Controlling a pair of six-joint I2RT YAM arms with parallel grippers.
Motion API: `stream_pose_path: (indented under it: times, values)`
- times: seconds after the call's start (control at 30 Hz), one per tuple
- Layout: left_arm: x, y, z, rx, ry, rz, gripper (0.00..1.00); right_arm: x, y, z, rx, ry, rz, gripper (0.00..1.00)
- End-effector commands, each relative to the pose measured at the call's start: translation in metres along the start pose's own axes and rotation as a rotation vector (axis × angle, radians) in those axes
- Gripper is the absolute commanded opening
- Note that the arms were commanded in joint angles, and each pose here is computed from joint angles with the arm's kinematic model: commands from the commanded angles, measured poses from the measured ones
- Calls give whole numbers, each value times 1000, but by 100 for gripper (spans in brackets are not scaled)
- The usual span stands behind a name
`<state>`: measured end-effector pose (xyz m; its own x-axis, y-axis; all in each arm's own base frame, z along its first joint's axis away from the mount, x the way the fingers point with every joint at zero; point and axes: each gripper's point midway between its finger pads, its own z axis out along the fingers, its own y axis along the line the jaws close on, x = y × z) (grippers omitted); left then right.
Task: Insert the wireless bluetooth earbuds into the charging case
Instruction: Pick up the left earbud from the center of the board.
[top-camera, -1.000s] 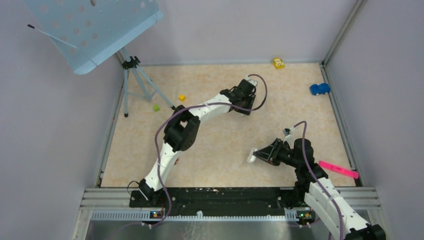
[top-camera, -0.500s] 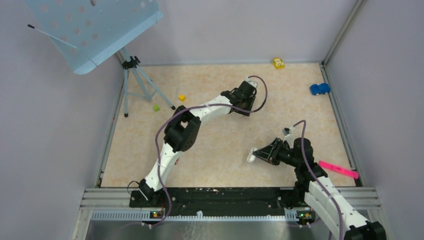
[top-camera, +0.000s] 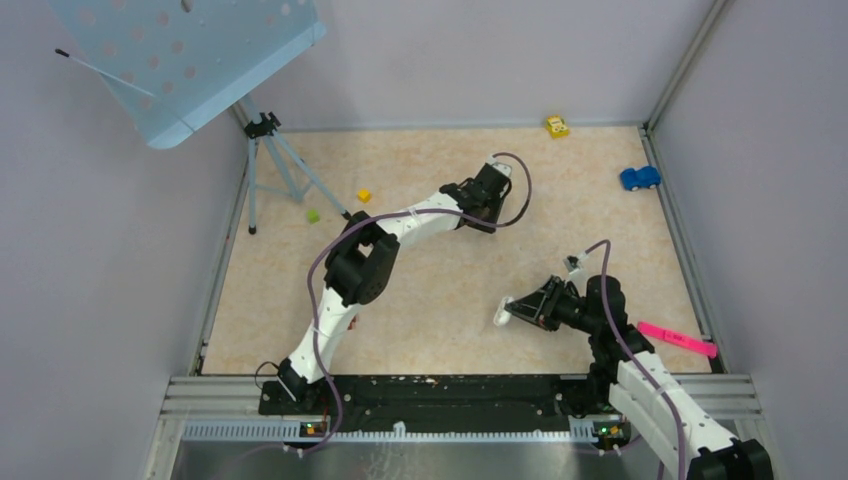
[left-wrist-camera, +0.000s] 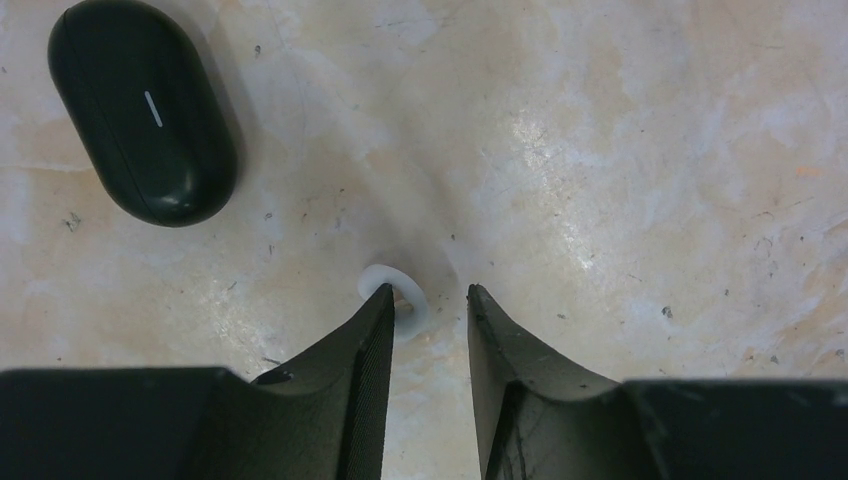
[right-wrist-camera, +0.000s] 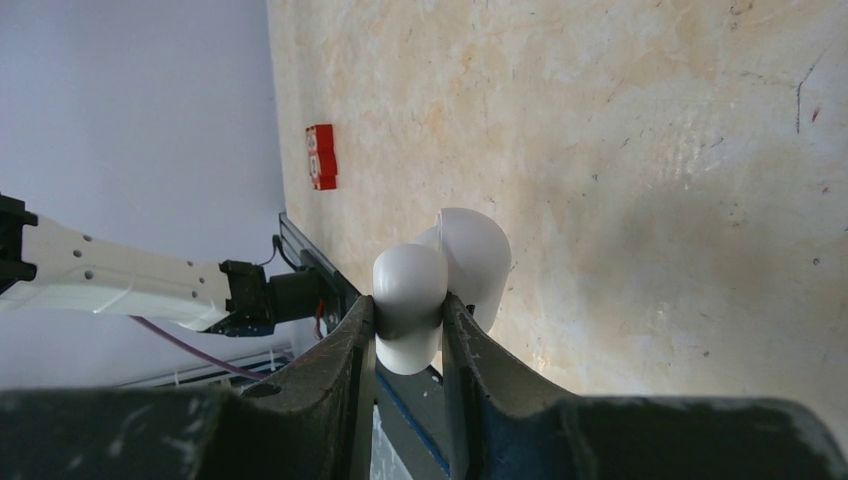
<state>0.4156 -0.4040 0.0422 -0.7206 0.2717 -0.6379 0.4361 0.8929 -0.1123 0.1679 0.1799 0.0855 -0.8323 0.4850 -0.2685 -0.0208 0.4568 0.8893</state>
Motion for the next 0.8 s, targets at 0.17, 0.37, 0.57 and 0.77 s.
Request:
stream_pose_path:
  times: [0.17, 0.37, 0.57, 0.77]
  values:
    - [-2, 17, -19, -70, 6, -6, 32, -14, 24, 0, -63, -23, -60, 0]
    - [2, 23, -21, -101, 17, -12, 32, -14, 23, 1, -62, -24, -57, 0]
    - [3, 27, -25, -100, 10, -23, 27, -15, 22, 1, -61, -26, -53, 0]
    - [0, 29, -31, -101, 2, -28, 20, -15, 23, 2, -66, -22, -51, 0]
